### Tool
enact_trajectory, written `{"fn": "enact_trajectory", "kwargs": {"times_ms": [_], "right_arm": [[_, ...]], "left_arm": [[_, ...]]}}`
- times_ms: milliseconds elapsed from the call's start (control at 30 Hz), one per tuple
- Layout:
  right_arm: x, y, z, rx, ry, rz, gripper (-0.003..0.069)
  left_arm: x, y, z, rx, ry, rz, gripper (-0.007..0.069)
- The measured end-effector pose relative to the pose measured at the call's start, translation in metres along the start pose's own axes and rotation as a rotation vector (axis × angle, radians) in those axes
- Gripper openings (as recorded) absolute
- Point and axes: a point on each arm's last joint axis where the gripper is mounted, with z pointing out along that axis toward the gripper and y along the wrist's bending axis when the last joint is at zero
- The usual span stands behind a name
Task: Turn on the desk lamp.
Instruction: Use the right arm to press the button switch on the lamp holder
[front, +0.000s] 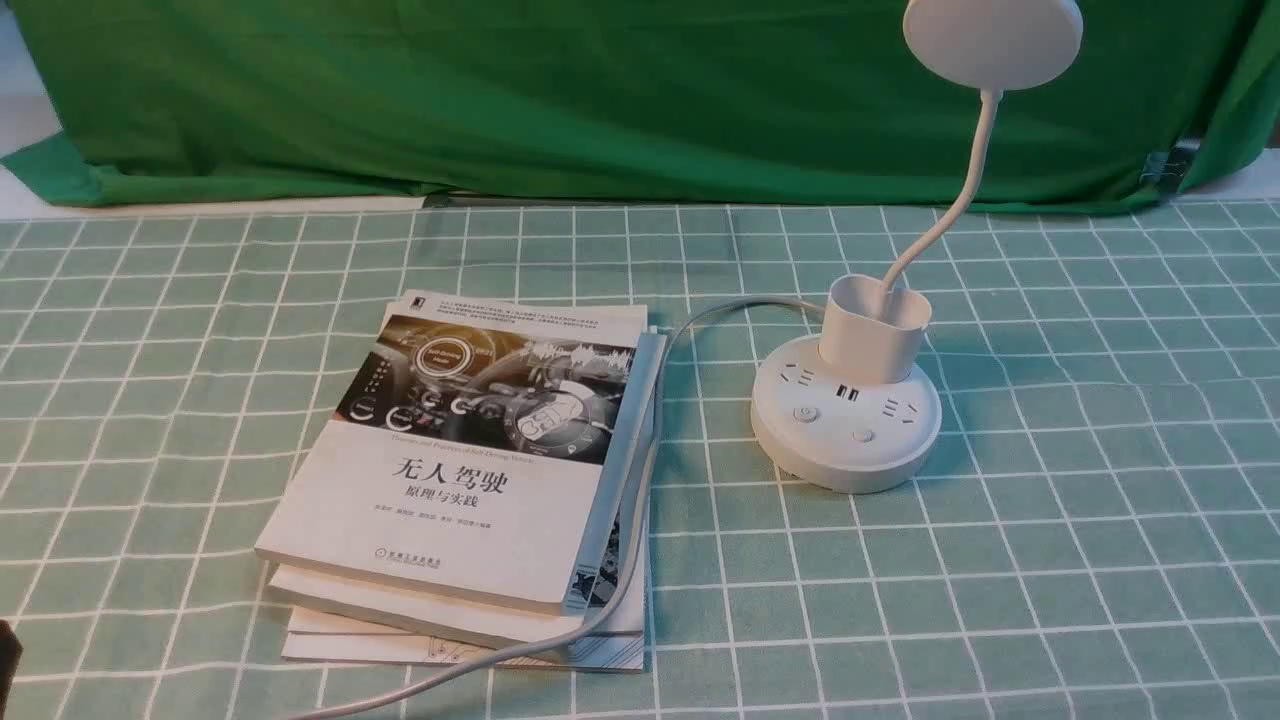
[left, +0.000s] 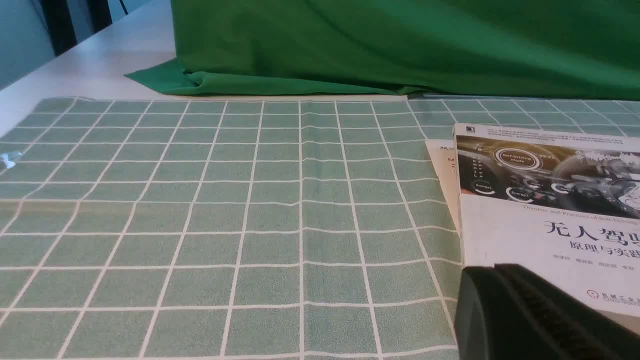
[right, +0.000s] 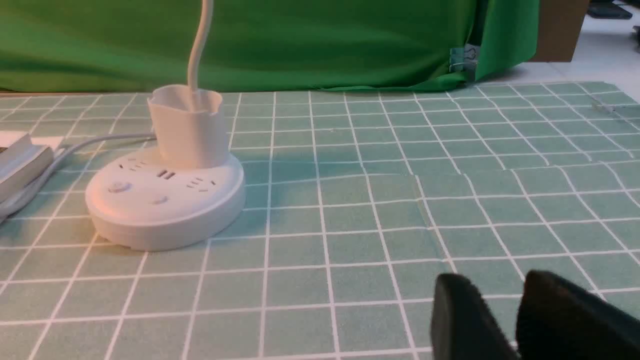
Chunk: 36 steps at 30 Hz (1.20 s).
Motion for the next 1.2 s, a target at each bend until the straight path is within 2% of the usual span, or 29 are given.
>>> {"fn": "enact_trajectory", "kwargs": {"times_ms": [1067,1133,1200], "right_arm": [[0.0000,0.0000,0.0000,0.000,0.000,0.014,0.0239],[0.0000,0.0002,0.0000,-0.003,0.000,0.102,0.0239],[0.0000,0.0019,0.0000,-0.021,0.004,0.414,0.0239]], "left_arm": [[0.0000,0.0000,0.0000,0.000,0.000,0.000,0.0021],[0.0000,0.0000,0.0000,0.000,0.000,0.000,0.0021],[0.0000,0.0000,0.0000,0.000,0.000,0.000,0.0021]]}}
